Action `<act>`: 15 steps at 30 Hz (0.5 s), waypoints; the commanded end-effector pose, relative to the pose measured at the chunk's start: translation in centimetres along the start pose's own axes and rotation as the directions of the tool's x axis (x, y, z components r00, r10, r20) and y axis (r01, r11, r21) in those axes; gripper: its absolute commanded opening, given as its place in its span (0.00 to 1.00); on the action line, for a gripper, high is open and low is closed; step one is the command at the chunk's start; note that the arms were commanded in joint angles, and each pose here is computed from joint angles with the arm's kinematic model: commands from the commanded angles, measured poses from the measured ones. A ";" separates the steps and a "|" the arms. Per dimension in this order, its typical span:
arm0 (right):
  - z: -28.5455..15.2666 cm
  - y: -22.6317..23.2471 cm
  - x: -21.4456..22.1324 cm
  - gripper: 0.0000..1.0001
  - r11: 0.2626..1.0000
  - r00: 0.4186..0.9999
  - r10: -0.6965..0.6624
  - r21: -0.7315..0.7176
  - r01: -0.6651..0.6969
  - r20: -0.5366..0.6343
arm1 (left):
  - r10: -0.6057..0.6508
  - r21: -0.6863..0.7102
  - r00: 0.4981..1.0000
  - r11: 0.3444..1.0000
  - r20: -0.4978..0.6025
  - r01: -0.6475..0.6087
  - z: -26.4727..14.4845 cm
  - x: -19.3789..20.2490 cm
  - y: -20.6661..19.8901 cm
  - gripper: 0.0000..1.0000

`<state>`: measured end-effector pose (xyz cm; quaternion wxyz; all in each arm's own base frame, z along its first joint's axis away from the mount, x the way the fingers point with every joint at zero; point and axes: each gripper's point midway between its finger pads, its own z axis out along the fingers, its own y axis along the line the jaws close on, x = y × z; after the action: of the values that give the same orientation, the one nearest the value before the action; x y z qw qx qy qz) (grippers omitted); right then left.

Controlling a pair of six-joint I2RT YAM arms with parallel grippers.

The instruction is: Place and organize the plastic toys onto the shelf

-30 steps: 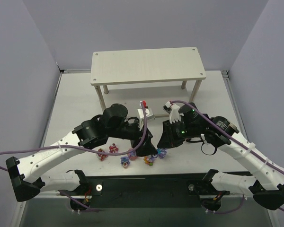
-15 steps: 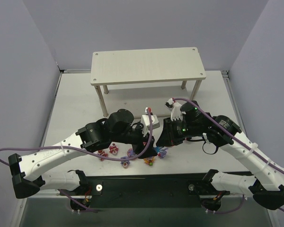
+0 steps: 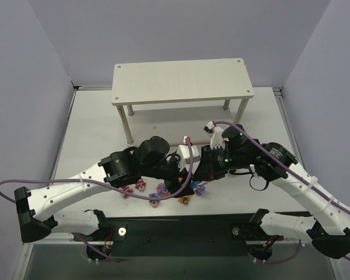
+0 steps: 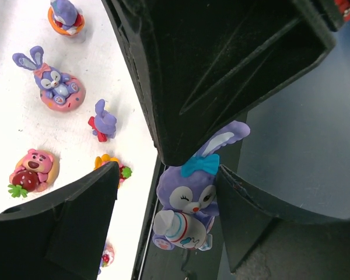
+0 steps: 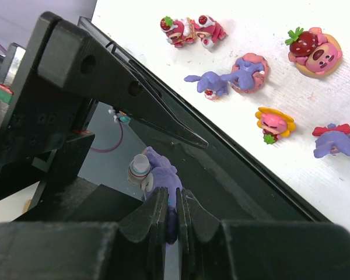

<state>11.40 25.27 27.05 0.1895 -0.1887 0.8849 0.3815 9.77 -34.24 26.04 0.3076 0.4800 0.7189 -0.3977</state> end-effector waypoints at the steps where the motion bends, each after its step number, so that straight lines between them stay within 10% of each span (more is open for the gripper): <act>1: -0.8 1.4 0.3 0.00 0.998 0.999 0.039 -0.039 -0.039 -0.010 | 0.027 0.006 0.999 1.000 0.026 -0.028 -0.4 -1.3 -0.4 0.73; 7: -0.9 1.5 0.1 0.00 0.998 0.999 0.044 -0.042 -0.044 -0.003 | 0.026 0.018 1.000 1.000 0.003 -0.026 0.0 -0.8 -0.6 0.59; 11: -0.8 1.6 -0.2 0.00 0.998 0.999 0.054 -0.038 -0.054 0.003 | 0.027 -0.002 1.000 1.000 -0.001 -0.027 0.1 -1.0 -0.2 0.03; 15: -0.9 1.4 -0.7 0.11 0.998 0.997 0.069 -0.015 -0.069 0.033 | 0.024 -0.051 1.000 0.998 0.020 -0.023 -0.1 -1.5 0.5 0.00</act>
<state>11.62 25.23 26.92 0.1945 -0.1839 0.8875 0.3751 9.25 -34.56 25.53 0.2924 0.4892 0.7200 -0.3960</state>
